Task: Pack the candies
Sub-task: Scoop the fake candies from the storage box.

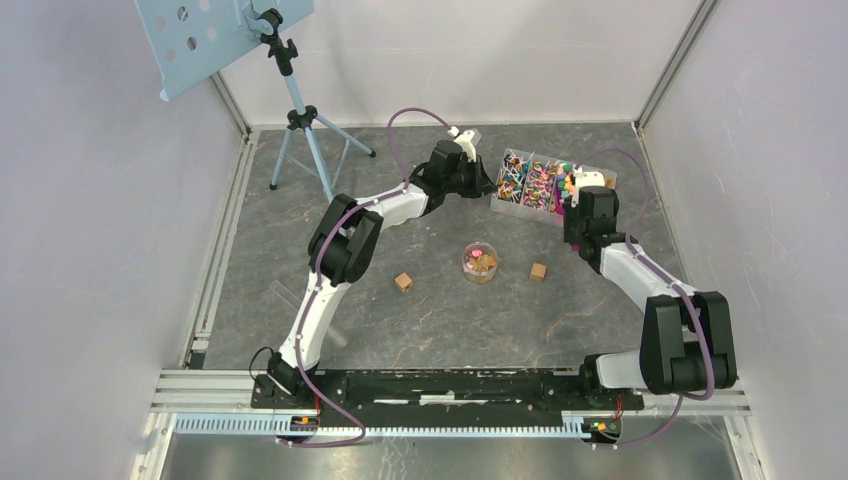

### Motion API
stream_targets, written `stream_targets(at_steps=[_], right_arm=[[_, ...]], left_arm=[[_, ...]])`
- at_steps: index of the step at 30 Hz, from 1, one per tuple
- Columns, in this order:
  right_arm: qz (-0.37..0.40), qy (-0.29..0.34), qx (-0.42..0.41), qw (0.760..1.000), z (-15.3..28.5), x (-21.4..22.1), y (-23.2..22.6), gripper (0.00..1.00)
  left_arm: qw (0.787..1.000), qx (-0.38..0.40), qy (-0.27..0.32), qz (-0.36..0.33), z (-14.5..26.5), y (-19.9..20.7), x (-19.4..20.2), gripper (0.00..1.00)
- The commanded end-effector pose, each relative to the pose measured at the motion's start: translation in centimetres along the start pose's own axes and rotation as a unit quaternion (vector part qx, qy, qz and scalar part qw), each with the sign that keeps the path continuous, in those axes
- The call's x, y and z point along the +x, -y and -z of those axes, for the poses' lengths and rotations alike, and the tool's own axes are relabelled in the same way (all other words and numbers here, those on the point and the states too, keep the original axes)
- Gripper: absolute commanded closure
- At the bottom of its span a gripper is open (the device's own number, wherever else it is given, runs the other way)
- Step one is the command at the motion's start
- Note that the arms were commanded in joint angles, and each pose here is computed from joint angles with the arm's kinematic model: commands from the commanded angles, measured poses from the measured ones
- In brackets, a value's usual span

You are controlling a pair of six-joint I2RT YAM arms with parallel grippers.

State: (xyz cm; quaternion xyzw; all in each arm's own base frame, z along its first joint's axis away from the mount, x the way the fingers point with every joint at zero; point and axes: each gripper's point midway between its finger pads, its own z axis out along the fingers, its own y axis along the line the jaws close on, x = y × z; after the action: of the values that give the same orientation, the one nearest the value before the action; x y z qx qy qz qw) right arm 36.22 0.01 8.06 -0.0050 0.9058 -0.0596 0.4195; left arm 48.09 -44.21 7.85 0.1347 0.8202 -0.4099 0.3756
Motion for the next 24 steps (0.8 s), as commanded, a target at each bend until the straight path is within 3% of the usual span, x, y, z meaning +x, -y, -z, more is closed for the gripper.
stream_targets(at_steps=[1, 12, 24], right_arm=[[0.012, 0.024, -0.019, 0.999, 0.5, 0.9, -0.4, 1.00], [0.008, 0.082, -0.021, 0.996, 1.5, -0.4, -0.2, 1.00], [0.028, 0.139, -0.018, 0.990, 4.2, -3.1, 0.4, 1.00]], left_arm=[[0.999, 0.037, 0.025, 0.017, -0.1, 2.6, -2.0, 0.89], [0.997, 0.043, 0.053, 0.020, 0.9, 3.7, -4.9, 0.72], [0.996, 0.047, 0.070, -0.001, 3.7, 5.3, -7.8, 0.43]])
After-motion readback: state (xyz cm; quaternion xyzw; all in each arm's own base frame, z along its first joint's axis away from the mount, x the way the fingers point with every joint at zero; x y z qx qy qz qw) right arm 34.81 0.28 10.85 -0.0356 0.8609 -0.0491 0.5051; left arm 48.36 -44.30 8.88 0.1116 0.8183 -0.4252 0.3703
